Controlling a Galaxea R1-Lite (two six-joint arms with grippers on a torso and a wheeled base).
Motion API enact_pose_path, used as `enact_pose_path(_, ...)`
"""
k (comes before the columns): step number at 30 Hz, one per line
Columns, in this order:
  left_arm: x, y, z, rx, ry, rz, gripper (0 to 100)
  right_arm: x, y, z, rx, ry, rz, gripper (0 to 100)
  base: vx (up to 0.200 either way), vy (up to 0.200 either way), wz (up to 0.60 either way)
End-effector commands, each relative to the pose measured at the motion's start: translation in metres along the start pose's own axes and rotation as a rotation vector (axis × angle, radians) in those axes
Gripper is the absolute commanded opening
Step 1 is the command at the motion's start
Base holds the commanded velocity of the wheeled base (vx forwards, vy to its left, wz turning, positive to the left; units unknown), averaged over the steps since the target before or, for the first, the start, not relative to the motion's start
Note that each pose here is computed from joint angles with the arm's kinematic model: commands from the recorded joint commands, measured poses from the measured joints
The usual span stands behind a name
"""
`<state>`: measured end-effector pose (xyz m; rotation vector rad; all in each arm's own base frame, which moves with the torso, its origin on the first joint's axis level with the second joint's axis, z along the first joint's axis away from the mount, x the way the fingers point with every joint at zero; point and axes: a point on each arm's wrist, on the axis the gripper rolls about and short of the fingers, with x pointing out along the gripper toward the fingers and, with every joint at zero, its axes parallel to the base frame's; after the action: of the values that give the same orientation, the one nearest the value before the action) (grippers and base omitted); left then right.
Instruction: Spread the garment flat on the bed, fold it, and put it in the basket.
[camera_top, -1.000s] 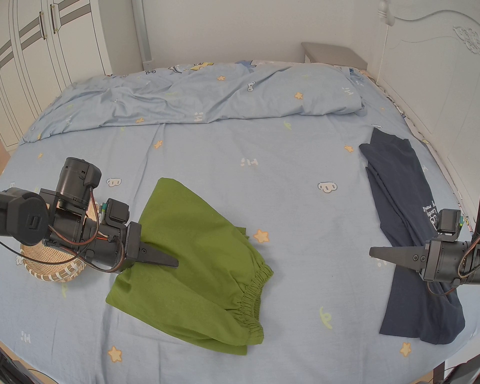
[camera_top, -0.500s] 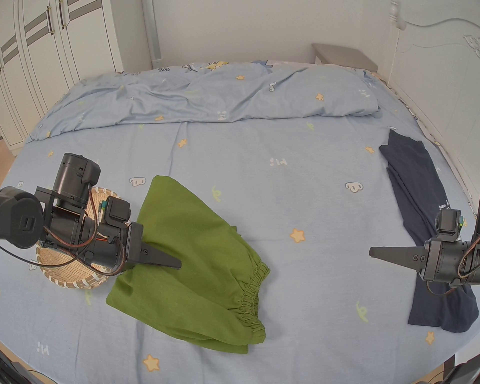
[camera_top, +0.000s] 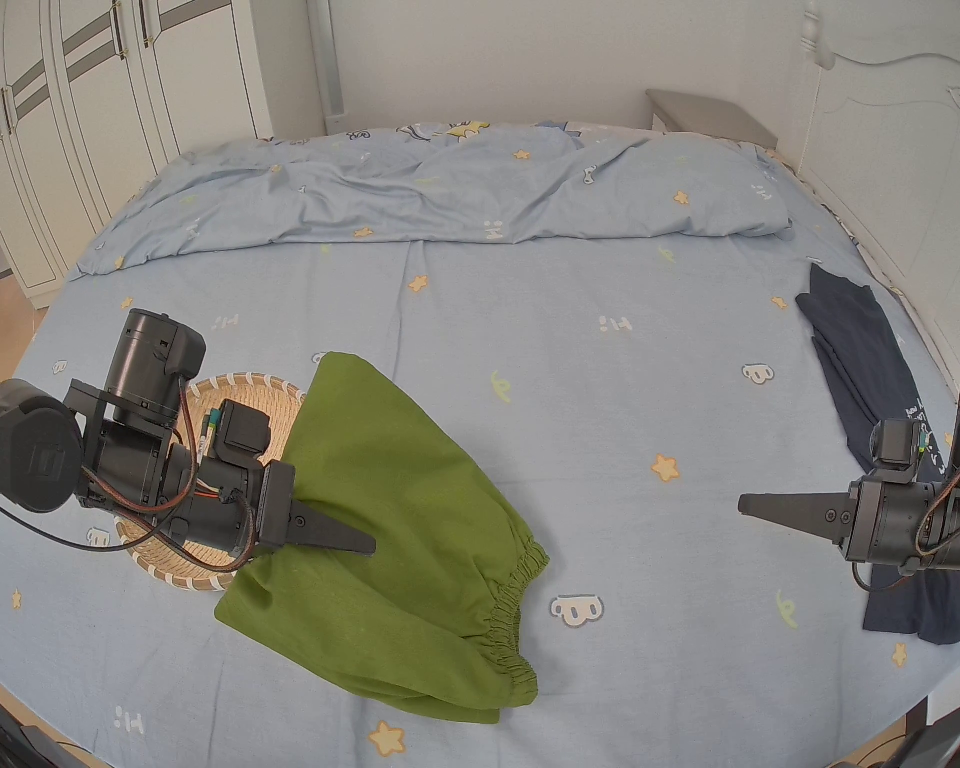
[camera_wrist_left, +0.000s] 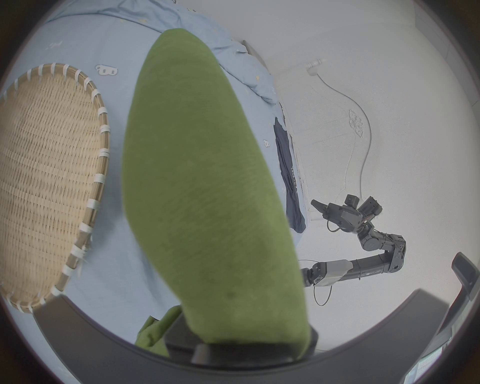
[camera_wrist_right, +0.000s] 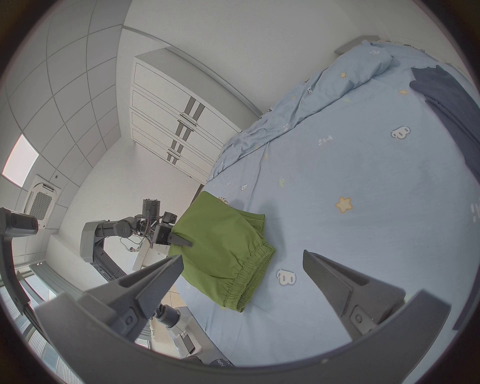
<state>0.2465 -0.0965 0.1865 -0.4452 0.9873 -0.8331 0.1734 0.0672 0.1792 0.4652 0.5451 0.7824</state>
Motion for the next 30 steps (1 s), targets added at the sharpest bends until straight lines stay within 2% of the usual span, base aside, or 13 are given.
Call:
enact_pose_path(1, -0.008, -0.011, -0.003, 0.033, -0.017, -0.017, 0, 0.0, 0.0, 0.0, -0.001, 0.0, 0.0, 100, 0.0, 0.0, 0.0)
enact_pose_path(5, -0.014, -0.024, -0.002, 0.08, -0.049, -0.03, 0, 0.0, 0.0, 0.0, -0.001, 0.0, 0.0, 100, 0.0, 0.0, 0.0)
enact_pose_path(9, -0.017, -0.027, 0.003, 0.106, -0.081, -0.017, 0, 0.0, 0.0, 0.0, 0.0, 0.001, 0.0, 100, 0.0, 0.0, 0.0)
enact_pose_path(10, -0.022, -0.029, 0.01, 0.146, -0.121, 0.018, 0, 0.0, 0.0, 0.0, 0.001, 0.002, -0.002, 100, 0.0, 0.0, 0.0)
enact_pose_path(12, -0.024, -0.03, 0.012, 0.161, -0.139, 0.034, 0, 0.0, 0.0, 0.0, 0.001, 0.002, -0.002, 100, 0.0, 0.0, 0.0)
enact_pose_path(13, -0.034, -0.028, 0.018, 0.179, -0.201, 0.081, 0, 0.0, 0.0, 0.0, 0.0, 0.001, -0.002, 100, 0.0, 0.0, 0.0)
enact_pose_path(15, -0.05, -0.023, 0.025, 0.185, -0.287, 0.122, 0, 0.001, -0.001, -0.001, 0.002, 0.003, -0.003, 100, 0.0, 0.0, 0.0)
enact_pose_path(17, -0.056, -0.02, 0.029, 0.19, -0.328, 0.133, 0, 0.001, -0.001, -0.001, 0.003, 0.004, -0.003, 100, 0.0, 0.0, 0.0)
enact_pose_path(19, -0.072, -0.009, 0.039, 0.202, -0.443, 0.167, 0, 0.001, -0.001, 0.0, 0.002, 0.002, -0.004, 100, 0.0, 0.0, 0.0)
enact_pose_path(22, -0.091, 0.003, 0.046, 0.188, -0.542, 0.202, 0, 0.001, -0.001, 0.0, 0.001, 0.0, -0.003, 100, 0.0, 0.0, 0.0)
enact_pose_path(27, -0.114, 0.024, 0.05, 0.136, -0.625, 0.275, 0, 0.001, -0.001, 0.0, 0.0, -0.001, -0.002, 100, 0.0, 0.0, 0.0)
enact_pose_path(29, -0.115, 0.033, 0.05, 0.112, -0.624, 0.29, 0, 0.0, 0.0, 0.0, -0.001, -0.003, -0.002, 100, 0.0, 0.0, 0.0)
enact_pose_path(30, -0.108, 0.058, 0.05, 0.048, -0.591, 0.319, 0, 0.0, 0.0, 0.0, -0.003, -0.005, 0.0, 100, 0.0, 0.0, 0.0)
